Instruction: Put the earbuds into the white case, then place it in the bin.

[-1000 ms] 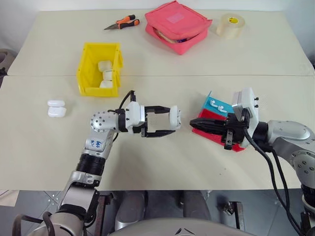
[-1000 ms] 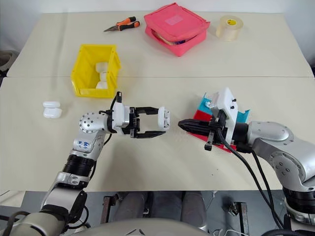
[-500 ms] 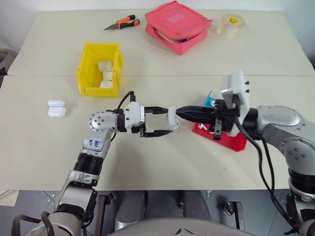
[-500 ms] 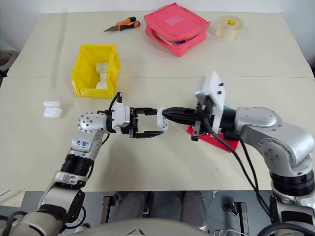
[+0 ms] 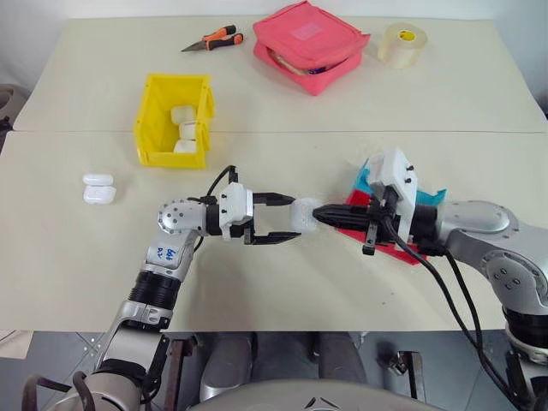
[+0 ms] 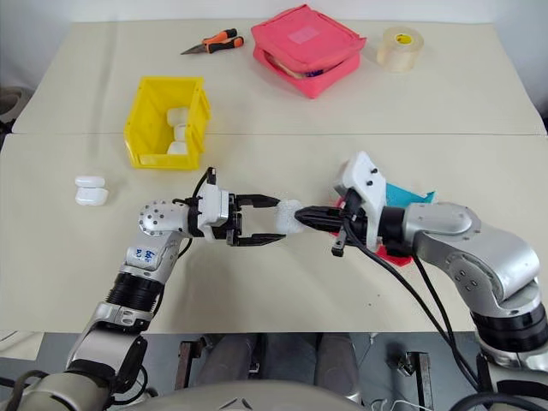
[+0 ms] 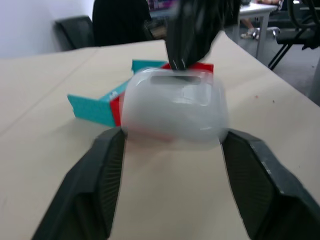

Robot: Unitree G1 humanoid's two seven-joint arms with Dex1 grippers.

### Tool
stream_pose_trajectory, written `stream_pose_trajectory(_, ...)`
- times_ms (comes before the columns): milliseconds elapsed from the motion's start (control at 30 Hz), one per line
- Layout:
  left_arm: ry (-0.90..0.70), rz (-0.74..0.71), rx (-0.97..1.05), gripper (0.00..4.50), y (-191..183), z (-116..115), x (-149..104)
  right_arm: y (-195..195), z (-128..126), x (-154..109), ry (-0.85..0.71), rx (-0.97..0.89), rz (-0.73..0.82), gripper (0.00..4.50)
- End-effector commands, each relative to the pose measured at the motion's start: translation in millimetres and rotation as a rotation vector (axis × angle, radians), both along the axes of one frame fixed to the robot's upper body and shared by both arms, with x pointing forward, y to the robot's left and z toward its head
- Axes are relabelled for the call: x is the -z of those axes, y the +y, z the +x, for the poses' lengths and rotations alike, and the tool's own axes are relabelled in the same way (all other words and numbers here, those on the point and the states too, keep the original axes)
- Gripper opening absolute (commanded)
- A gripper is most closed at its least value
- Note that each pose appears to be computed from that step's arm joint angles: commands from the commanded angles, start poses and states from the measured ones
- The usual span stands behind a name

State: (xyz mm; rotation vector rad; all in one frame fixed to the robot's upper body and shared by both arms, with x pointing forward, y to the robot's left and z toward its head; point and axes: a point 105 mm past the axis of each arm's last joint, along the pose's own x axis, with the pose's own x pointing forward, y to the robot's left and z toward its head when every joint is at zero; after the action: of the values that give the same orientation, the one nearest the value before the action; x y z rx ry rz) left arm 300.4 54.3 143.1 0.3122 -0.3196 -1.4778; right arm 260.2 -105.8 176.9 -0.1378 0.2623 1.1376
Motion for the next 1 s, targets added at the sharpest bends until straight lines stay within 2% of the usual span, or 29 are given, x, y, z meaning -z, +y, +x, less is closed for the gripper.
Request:
stream_pose_trajectory(33, -0.062, -0.062, 0.013, 2.70, 3, -5, -16, -13, -3, -18, -0.099, 0.008, 0.050, 0.05)
stream_pose_trajectory(100, -0.062, -0.078, 0.002, 2.70, 9, -6, -17, -21, -3, -24, -0.157, 0.029, 0.100, 0.05)
stream_pose_trajectory(367, -0.024, -0.076, -0.075, 2.70, 35, -13, -4, -40, -17, -26, -0.180, 0.052, 0.204, 0.05)
stream_pose_trajectory(500, 0.016, -0.068, -0.115, 2.70, 35, -8, -2, -47, -22, -14, -0.148, 0.053, 0.160, 0.05)
stream_pose_trajectory(700, 0.024, -0.033, -0.047, 2.70, 11, -1, -7, -58, -31, -10, -0.104, 0.086, 0.157, 0.05)
stream_pose_trajectory(833, 0.042, 0.046, -0.063, 2.70, -2, 16, 1, -63, -39, -8, -0.077, 0.101, 0.146, 0.05)
stream_pose_trajectory(1000, -0.018, 0.177, -0.044, 2.70, -15, 33, 6, -60, -49, -9, -0.061, 0.116, 0.152, 0.05)
